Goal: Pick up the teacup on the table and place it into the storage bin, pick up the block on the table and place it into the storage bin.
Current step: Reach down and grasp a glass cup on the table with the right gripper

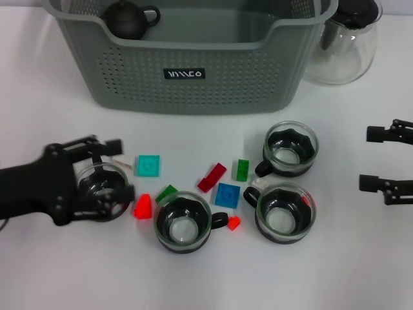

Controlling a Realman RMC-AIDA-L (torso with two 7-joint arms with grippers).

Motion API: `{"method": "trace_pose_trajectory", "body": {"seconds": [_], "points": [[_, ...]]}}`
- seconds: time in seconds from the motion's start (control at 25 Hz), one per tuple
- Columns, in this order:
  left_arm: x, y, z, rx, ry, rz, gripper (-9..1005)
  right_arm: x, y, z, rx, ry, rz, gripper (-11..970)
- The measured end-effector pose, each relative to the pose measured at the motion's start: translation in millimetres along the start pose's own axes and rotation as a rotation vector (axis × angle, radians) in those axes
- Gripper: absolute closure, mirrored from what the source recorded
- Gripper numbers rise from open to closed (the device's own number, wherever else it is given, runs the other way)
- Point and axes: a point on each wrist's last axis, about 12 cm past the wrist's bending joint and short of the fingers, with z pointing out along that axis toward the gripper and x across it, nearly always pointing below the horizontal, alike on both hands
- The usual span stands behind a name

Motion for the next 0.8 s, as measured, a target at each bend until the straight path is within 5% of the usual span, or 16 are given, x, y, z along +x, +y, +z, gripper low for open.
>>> {"method": "trace_pose_trajectory", "body": {"seconds": [0.16, 0.64, 0.8], "points": [[4.0, -1.5, -12.2, -0.086, -0.042, -0.02, 143, -28.1, -0.5, 0.5, -0.028, 0.164, -0.008, 74], [14.8, -4.9, -13.1, -0.129, -0.041, -0.058, 143, -111.3, -9.9, 45.4, -0.077, 0.517, -0.097, 100], [17.7, -4.8, -12.7, -0.145, -0.039, -0.067, 144, -128.0, -10.2, 60.4, -0.062, 0.635, -0.122, 195]]}}
